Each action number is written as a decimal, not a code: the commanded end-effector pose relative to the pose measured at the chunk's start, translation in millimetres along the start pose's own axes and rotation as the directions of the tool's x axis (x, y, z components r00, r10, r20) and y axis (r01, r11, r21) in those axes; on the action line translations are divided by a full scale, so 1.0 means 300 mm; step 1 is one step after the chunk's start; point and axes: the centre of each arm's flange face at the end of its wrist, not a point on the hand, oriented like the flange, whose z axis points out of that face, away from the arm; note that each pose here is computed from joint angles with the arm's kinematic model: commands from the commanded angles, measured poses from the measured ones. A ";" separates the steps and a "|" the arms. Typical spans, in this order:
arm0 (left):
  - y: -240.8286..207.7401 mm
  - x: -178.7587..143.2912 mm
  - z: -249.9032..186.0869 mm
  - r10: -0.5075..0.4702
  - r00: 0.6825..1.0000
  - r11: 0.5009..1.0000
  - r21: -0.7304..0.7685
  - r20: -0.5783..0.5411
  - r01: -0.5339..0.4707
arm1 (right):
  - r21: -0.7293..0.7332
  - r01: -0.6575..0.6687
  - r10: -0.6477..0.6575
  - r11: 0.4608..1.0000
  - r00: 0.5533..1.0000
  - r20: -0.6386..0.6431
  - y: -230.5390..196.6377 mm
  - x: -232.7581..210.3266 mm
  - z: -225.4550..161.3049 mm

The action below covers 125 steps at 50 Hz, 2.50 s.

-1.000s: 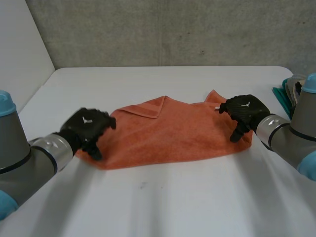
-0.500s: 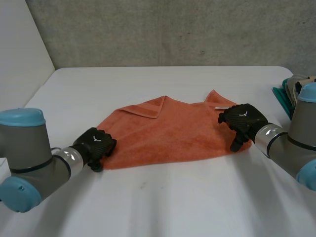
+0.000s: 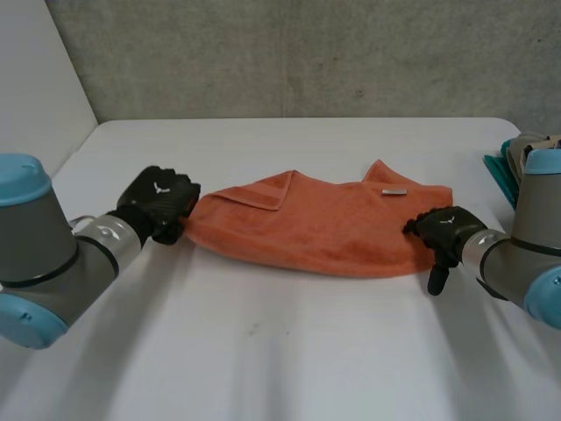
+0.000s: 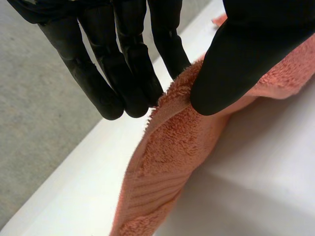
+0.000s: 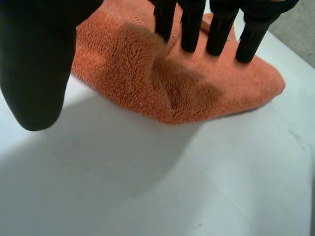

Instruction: Fold the laundry.

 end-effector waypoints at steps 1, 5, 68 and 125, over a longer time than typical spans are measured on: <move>-0.056 -0.028 -0.027 -0.076 0.997 0.997 0.035 0.019 0.075 | 0.036 -0.014 0.014 0.999 1.000 -0.019 0.002 0.008 0.050; -0.086 -0.033 -0.055 -0.093 0.996 0.995 0.040 0.014 0.093 | 0.085 -0.038 0.042 0.996 0.998 -0.053 -0.025 0.023 0.027; -0.417 -0.096 -0.263 -0.236 0.971 0.940 0.263 0.042 0.217 | 0.158 -0.248 0.253 0.956 0.967 -0.014 0.028 -0.219 -0.042; -0.275 -0.060 -0.314 -0.323 0.946 0.945 0.040 -0.020 0.324 | 0.418 -0.121 0.090 0.900 0.992 0.093 -0.423 -0.080 -0.006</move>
